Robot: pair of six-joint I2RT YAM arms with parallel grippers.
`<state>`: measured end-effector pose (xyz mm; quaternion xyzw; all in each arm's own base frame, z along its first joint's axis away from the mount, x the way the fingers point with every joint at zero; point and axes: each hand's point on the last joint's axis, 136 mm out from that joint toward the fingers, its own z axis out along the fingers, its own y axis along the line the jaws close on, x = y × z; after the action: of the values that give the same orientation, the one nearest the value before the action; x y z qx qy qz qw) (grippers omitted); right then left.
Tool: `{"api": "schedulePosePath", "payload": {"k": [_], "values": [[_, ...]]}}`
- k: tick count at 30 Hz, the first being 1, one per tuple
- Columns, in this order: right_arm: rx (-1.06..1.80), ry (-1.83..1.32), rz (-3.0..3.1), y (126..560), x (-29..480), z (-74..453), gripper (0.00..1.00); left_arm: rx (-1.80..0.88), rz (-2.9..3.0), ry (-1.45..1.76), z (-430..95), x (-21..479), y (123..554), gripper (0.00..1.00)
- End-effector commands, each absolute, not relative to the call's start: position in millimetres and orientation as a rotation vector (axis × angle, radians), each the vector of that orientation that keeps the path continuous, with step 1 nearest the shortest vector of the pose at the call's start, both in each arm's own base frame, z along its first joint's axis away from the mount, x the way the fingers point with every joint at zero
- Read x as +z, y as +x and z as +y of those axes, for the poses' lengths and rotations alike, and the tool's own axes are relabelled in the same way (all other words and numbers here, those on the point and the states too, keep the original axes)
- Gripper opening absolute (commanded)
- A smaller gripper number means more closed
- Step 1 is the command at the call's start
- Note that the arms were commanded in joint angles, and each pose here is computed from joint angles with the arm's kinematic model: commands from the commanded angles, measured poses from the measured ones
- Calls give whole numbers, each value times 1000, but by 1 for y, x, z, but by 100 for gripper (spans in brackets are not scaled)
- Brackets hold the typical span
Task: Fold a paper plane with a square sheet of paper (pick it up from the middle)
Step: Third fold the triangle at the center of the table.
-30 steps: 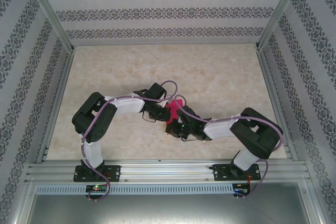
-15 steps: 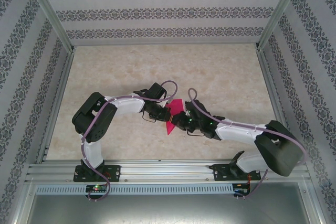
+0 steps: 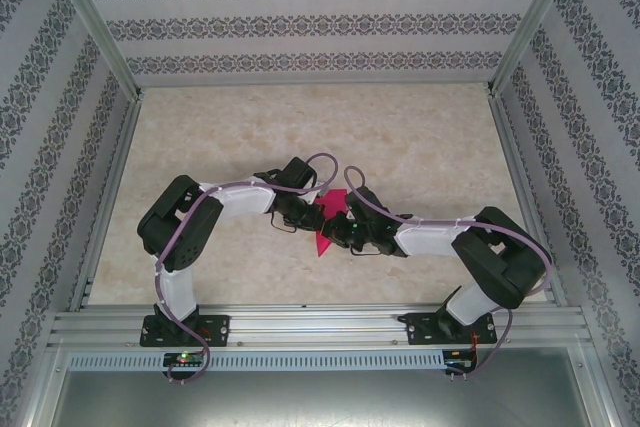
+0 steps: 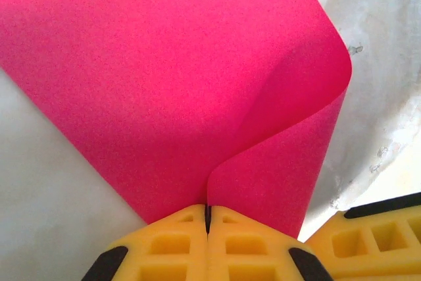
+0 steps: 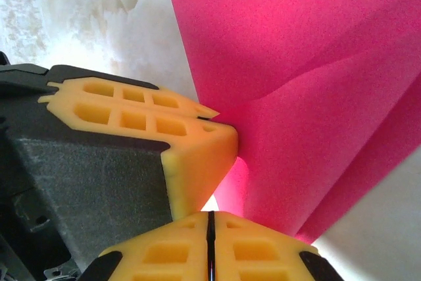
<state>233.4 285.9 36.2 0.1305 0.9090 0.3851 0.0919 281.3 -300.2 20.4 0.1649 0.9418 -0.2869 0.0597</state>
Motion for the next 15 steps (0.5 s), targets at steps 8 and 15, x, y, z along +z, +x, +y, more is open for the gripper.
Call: {"api": "schedulePosePath", "payload": {"k": [8, 15], "values": [[1035, 408, 2763, 223, 15, 269, 10, -861, 2922, 523, -296, 7, 272, 4], [1027, 431, 2775, 221, 5, 264, 10, -865, 2927, 526, -296, 6, 271, 4]]}}
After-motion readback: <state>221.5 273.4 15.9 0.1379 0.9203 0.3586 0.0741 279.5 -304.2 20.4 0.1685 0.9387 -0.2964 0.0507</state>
